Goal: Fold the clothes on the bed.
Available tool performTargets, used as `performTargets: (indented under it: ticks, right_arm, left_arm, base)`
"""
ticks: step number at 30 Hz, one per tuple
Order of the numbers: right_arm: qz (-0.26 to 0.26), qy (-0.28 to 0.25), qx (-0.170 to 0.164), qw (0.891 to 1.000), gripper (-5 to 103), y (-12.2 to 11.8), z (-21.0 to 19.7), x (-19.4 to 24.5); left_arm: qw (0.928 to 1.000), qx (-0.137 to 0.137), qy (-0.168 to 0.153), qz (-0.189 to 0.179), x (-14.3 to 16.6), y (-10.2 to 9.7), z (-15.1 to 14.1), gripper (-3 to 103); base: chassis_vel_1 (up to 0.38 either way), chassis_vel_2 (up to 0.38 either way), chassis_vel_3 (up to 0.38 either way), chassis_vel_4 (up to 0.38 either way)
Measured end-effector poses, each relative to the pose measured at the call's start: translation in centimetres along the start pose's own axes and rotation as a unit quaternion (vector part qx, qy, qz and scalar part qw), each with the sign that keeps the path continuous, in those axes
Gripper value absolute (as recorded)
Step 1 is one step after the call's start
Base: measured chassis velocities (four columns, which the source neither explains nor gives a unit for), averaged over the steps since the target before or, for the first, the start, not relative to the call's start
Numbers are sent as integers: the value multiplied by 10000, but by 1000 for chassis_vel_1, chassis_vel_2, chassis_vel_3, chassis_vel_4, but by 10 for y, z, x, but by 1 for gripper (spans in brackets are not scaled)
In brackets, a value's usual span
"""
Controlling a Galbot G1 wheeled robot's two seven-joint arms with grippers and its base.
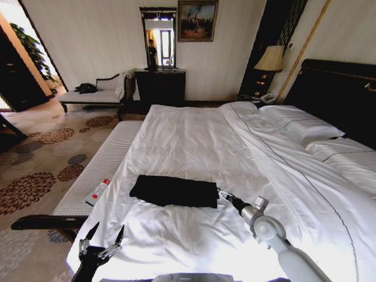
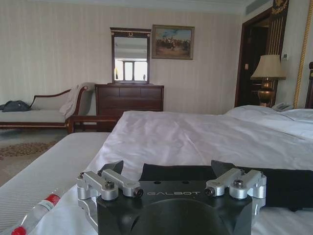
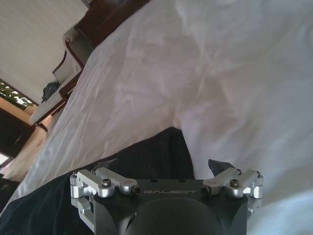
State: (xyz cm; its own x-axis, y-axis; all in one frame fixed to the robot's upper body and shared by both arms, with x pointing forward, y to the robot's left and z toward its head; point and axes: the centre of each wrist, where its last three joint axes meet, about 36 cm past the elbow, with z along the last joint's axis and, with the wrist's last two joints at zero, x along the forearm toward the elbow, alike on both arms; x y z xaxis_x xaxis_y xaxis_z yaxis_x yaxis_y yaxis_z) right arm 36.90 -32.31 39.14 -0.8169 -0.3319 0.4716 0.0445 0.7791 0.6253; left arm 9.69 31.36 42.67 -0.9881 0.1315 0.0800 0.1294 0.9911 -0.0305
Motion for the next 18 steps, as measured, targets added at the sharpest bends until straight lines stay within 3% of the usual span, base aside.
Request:
performTargets:
  ticks: [11,18]
  right_arm:
    - [-33,427,-357,9984,100,-31,5,-39]
    - [-337,474,-791,9952,100,-26,1,-43]
  left_arm:
    - [10000,5,11,-3,-1,0,0,100]
    - [10000,7,13,-2,-1,0,0,100]
  base:
    - [0,0,0,0]
    - [0,0,0,0]
